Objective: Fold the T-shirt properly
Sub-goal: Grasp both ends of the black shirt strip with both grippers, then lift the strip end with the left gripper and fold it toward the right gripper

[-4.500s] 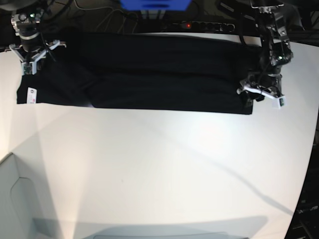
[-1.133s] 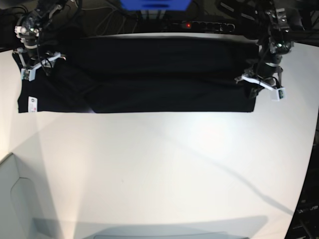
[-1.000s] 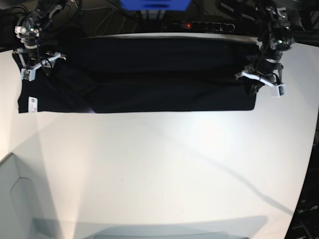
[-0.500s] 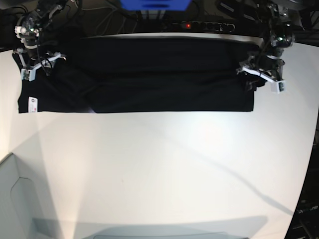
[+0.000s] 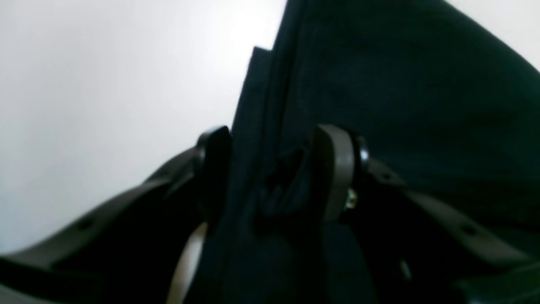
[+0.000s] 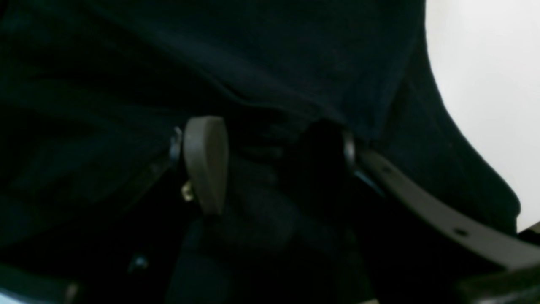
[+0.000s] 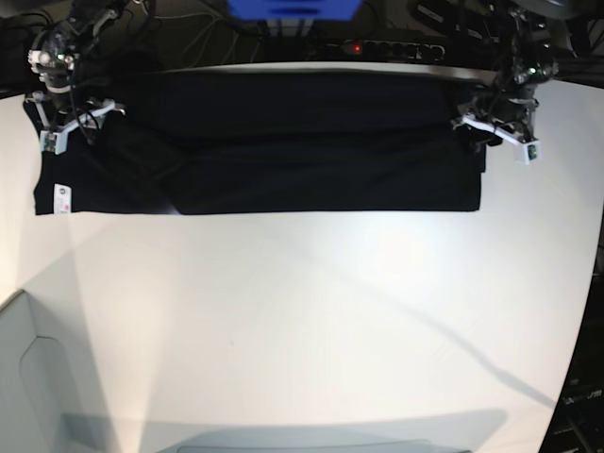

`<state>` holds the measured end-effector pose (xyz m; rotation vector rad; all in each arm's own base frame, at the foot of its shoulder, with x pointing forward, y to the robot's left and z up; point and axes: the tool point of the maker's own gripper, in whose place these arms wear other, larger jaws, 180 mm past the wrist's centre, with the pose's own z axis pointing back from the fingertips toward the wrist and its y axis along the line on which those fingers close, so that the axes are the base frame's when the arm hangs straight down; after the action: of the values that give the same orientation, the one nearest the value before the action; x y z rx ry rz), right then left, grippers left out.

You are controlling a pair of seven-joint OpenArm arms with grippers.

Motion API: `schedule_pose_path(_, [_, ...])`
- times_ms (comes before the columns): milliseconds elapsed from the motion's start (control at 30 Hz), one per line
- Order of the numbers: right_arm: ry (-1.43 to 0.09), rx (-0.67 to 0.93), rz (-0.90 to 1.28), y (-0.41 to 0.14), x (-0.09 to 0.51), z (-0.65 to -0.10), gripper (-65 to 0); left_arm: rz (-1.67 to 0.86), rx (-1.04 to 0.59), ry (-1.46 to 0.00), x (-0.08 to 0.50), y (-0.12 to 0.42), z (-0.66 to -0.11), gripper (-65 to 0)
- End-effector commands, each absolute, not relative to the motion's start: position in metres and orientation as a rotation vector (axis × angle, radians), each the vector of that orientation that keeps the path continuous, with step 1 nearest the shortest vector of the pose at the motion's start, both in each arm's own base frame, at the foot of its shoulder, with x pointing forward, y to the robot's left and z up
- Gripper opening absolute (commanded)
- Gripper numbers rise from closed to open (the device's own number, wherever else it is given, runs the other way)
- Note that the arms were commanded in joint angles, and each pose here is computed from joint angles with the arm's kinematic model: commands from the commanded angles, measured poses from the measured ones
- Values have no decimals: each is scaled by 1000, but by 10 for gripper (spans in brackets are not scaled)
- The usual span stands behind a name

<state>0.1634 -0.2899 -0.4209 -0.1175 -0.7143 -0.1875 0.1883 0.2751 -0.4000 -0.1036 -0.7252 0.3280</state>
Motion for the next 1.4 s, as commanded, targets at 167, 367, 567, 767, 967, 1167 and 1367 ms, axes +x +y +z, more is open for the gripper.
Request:
schedule_pose_path(167, [-691,-115,-170,-288,160,-423,-310,311,-94,-742,188,279,-394,-341])
schedule_pose_path(367, [-691,-115,-170,-288,160,-423,-310,320,-100,-732,187,277,-399,-339])
schedule_pose_path(567, [-691,-115,-170,-288,160,-423,-310,340,-95,-705,181,281,-408,-339])
schedule_pose_path(767, [-691,-115,-170,-288,160,-423,-310,347,-96,-691,178,282,-413,-339])
schedule_pose_path(967, [-691,-115,-170,-288,160,-423,-310,323,-140,-616,170,261,-439,-371])
schedule_pose_path(1167, [-691,-115,-170,-288,160,-423,-310,317,-151,-602,168,254,-444,-646])
schedule_pose_path(1367, [-691,-115,-170,-288,160,-423,-310,304,-158,-640,176,252,-432,-650])
